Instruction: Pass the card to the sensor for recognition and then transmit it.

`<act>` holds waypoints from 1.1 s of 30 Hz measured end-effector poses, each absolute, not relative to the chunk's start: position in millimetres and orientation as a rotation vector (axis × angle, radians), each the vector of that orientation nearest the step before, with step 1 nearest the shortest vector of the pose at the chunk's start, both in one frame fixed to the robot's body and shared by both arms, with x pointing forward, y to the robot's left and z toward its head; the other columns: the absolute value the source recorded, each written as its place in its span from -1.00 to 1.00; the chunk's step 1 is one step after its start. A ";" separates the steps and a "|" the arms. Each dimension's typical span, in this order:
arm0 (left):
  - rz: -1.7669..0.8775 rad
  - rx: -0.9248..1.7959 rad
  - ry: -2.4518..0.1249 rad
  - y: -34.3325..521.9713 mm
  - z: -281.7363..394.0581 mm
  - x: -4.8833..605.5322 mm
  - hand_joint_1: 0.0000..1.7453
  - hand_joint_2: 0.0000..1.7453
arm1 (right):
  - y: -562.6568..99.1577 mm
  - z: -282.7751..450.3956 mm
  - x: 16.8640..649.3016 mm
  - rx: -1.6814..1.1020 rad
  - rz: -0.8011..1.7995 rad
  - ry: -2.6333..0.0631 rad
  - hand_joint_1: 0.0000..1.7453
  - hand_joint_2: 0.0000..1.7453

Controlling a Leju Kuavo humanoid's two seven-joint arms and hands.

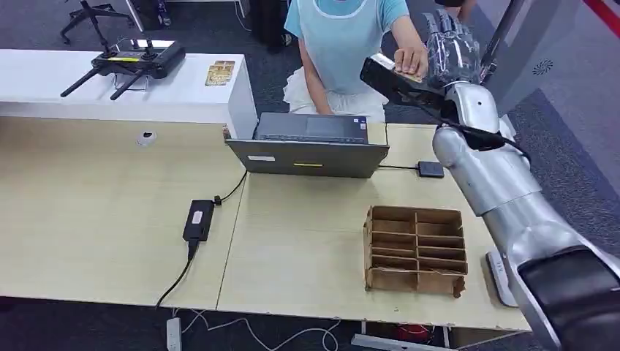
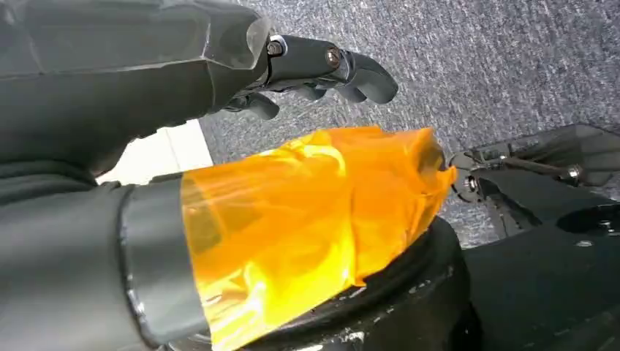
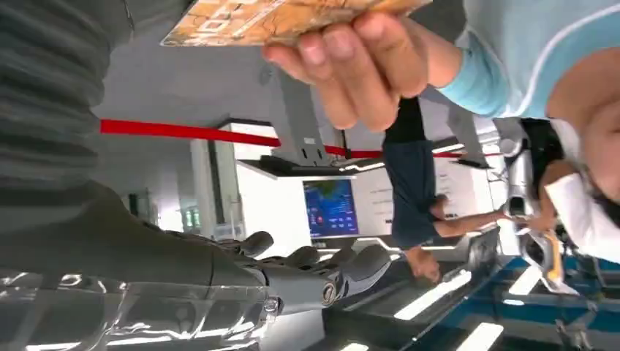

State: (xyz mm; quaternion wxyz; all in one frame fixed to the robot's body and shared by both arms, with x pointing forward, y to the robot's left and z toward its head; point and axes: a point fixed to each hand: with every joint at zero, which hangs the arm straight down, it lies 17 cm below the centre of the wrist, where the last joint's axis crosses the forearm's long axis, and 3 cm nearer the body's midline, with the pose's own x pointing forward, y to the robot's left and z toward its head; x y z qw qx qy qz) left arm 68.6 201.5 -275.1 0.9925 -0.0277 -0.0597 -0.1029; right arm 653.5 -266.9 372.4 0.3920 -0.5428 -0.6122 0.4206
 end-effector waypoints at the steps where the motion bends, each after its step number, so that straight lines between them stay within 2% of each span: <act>1: -0.208 -0.054 -0.120 201.7 -275.2 68.6 -1.00 -1.00 | -270.5 368.4 654.9 -1.382 1.072 -1.538 -1.00 1.00; 5: -0.209 -0.050 -0.120 202.5 -275.3 68.8 -1.00 -1.00 | -282.5 354.0 658.8 -1.407 1.098 -1.470 -1.00 1.00; 6: -0.209 -0.049 -0.120 202.7 -275.4 68.8 -1.00 -1.00 | -284.8 351.8 659.4 -1.411 1.100 -1.459 -0.58 1.00; 8: -0.209 -0.047 -0.121 202.9 -275.4 68.9 -1.00 -1.00 | -289.2 347.4 660.5 -1.421 1.108 -1.435 -0.58 1.00; 9: -0.209 -0.046 -0.121 203.3 -275.5 68.9 -1.00 -1.00 | -291.8 344.8 661.0 -1.425 1.109 -1.421 0.72 1.00; 10: -0.209 -0.045 -0.121 203.4 -275.5 68.9 -1.00 -1.00 | -293.1 343.2 661.3 -1.428 1.112 -1.414 0.88 1.00; 11: -0.209 -0.045 -0.121 203.2 -275.5 68.8 -1.00 -1.00 | -294.4 342.0 661.6 -1.430 1.113 -1.408 0.96 1.00; 33: -0.212 -0.040 -0.122 204.3 -275.7 69.1 -1.00 -1.00 | -302.7 339.0 663.3 -1.422 1.102 -1.397 1.00 1.00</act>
